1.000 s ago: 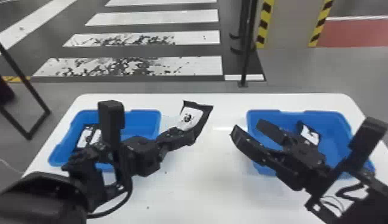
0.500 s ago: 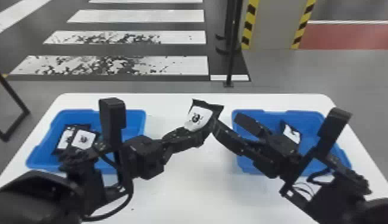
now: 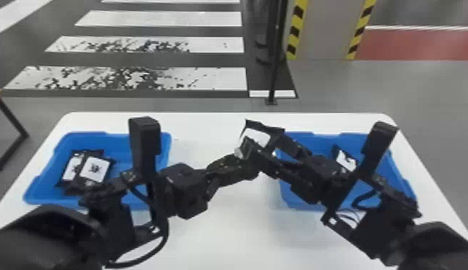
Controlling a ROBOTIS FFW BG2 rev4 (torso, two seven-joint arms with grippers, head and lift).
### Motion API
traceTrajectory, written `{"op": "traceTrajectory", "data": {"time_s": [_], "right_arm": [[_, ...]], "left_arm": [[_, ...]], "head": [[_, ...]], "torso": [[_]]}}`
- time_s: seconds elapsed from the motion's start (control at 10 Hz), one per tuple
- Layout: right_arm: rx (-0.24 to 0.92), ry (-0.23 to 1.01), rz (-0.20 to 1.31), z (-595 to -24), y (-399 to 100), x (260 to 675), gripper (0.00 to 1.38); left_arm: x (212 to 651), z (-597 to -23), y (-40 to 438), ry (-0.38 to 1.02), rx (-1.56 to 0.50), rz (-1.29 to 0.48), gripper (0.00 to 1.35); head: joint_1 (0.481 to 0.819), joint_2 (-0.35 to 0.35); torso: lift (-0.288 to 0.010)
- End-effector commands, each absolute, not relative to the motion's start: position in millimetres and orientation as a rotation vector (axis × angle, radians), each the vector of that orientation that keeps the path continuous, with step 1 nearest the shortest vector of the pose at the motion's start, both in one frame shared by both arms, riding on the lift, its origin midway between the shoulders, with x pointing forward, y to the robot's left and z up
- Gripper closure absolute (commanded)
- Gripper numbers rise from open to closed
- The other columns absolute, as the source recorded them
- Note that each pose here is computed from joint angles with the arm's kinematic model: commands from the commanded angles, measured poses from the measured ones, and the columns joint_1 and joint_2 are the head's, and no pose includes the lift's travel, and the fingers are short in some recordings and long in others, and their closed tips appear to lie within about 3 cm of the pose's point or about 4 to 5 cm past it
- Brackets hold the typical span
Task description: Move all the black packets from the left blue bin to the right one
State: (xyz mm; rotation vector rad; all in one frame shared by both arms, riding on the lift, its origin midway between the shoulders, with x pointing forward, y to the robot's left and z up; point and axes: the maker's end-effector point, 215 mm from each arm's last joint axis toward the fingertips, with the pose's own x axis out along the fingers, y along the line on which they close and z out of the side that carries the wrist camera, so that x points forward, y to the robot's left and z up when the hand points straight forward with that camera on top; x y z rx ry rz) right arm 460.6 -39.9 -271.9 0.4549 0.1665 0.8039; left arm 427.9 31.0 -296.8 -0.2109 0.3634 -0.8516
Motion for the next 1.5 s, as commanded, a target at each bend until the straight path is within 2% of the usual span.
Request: {"op": "traceTrajectory", "data": {"time_s": [0.0, 0.1, 0.2, 0.5, 0.6, 0.7, 0.8, 0.9, 1.4], "right_arm": [[0.461, 0.166, 0.808, -271, -39, 464, 0.63], [0.466, 0.164, 0.809, -270, -38, 464, 1.19], [0.471, 0.166, 0.809, -271, -38, 464, 1.28], [0.477, 0.160, 0.810, -269, -38, 463, 1.28], [0.483, 0.154, 0.812, -267, -38, 463, 1.28], [0.487, 0.145, 0.808, -265, -41, 466, 1.28], [0.478, 0.138, 0.786, -264, -52, 471, 1.28], [0.468, 0.134, 0.749, -267, -69, 480, 1.28], [0.457, 0.186, 0.449, -341, -203, 570, 1.28]], "left_arm": [[426, -298, 28, 0.369, -0.213, -0.857, 1.21], [426, -298, 28, 0.372, -0.213, -0.858, 1.21], [426, -298, 28, 0.372, -0.213, -0.858, 1.21], [425, -300, 31, 0.373, -0.223, -0.852, 1.21], [425, -299, 32, 0.370, -0.234, -0.850, 1.02], [425, -304, 38, 0.382, -0.245, -0.832, 0.62], [424, -308, 44, 0.390, -0.251, -0.817, 0.32], [424, -312, 52, 0.392, -0.258, -0.800, 0.22], [403, -320, 128, 0.401, -0.271, -0.631, 0.21]], "head": [[0.695, -0.009], [0.695, -0.013], [0.695, -0.013], [0.695, -0.011], [0.695, -0.009], [0.695, -0.009], [0.695, -0.006], [0.695, -0.006], [0.695, -0.060]], "torso": [[-0.140], [-0.140], [-0.140], [-0.140], [-0.140], [-0.140], [-0.140], [-0.140], [-0.140]]}}
